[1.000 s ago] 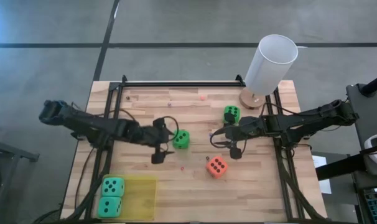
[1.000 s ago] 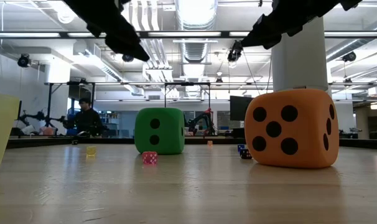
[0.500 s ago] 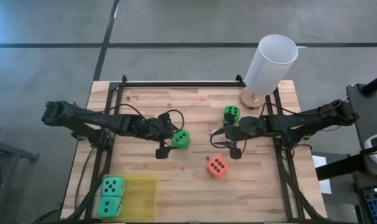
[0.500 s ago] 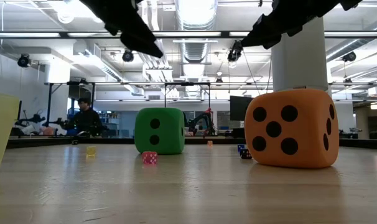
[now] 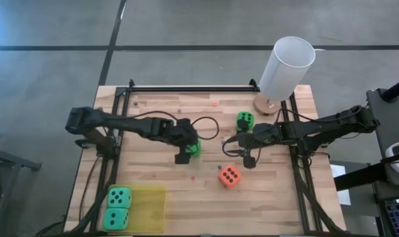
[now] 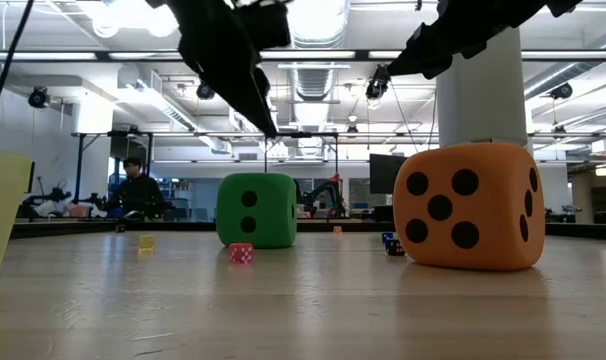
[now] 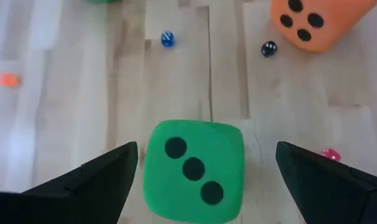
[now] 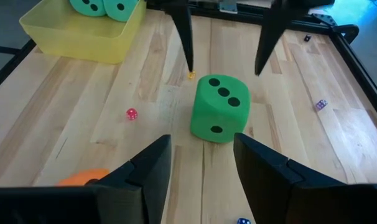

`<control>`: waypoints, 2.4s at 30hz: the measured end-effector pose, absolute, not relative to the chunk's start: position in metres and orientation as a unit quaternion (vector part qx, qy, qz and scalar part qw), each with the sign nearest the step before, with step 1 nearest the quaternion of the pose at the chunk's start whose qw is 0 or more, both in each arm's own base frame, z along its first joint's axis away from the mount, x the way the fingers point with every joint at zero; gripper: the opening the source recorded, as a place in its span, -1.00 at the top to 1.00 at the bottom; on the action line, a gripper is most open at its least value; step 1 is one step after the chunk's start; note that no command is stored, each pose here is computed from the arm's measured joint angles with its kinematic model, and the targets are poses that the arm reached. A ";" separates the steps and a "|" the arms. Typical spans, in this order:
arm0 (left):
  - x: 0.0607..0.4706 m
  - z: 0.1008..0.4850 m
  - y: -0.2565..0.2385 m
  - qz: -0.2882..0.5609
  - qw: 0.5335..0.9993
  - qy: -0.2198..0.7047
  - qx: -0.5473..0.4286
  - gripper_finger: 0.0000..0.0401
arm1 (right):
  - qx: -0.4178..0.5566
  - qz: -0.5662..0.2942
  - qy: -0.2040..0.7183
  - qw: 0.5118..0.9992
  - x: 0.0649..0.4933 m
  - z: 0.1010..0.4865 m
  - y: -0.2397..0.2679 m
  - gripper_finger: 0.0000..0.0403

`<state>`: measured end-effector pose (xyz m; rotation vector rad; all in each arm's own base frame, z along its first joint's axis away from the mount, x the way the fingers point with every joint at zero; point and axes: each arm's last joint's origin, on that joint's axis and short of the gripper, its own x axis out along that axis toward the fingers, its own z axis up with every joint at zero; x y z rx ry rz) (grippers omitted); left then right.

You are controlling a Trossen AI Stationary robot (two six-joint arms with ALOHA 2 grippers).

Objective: Pick & Place Dice
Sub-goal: Put the bottom large green dice into the yellow bin

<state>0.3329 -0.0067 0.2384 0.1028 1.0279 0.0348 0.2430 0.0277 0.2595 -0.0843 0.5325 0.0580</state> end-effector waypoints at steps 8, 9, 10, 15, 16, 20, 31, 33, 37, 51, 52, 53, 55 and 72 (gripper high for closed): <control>0.341 0.217 0.000 0.012 0.853 0.522 0.026 -0.91 | -0.040 0.028 0.263 0.964 0.243 0.259 0.028 0.13; 0.342 0.216 0.000 0.013 0.851 0.525 0.025 -0.92 | -0.040 0.028 0.263 0.964 0.243 0.259 0.028 0.13; 0.342 0.214 0.000 0.014 0.849 0.528 0.025 -0.92 | -0.040 0.028 0.263 0.963 0.243 0.259 0.028 0.14; 0.341 0.213 0.003 0.019 0.846 0.533 0.020 -0.91 | -0.040 0.028 0.263 0.964 0.243 0.259 0.028 0.14; 0.341 0.213 0.003 0.019 0.845 0.534 0.020 -0.91 | -0.040 0.028 0.263 0.963 0.243 0.259 0.028 0.14; 0.339 0.210 0.004 0.021 0.842 0.539 0.018 -0.92 | -0.040 0.028 0.263 0.963 0.243 0.259 0.028 0.12; 0.334 0.200 0.008 0.031 0.834 0.551 0.011 -0.92 | -0.042 0.029 0.263 0.964 0.243 0.260 0.028 0.11; 0.334 0.201 0.007 0.030 0.834 0.551 0.011 -0.93 | -0.043 0.029 0.262 0.964 0.243 0.260 0.028 0.11; 0.334 0.200 0.002 0.023 0.834 0.551 0.015 -0.92 | -0.043 0.029 0.262 0.964 0.243 0.260 0.028 0.11; 0.334 0.204 -0.022 0.007 0.836 0.549 0.007 -0.93 | -0.043 0.029 0.262 0.964 0.243 0.260 0.028 0.11; 0.335 0.205 -0.022 0.007 0.838 0.546 0.007 -0.92 | -0.043 0.029 0.262 0.964 0.243 0.260 0.028 0.11; 0.336 0.207 -0.022 0.007 0.840 0.543 0.008 -0.92 | -0.043 0.029 0.262 0.964 0.243 0.260 0.028 0.11; 0.337 0.209 -0.022 0.010 0.842 0.540 0.011 -0.91 | -0.043 0.029 0.262 0.964 0.243 0.260 0.028 0.11; 0.337 0.205 -0.021 0.012 0.843 0.538 0.027 -0.92 | -0.043 0.029 0.262 0.964 0.243 0.260 0.028 0.11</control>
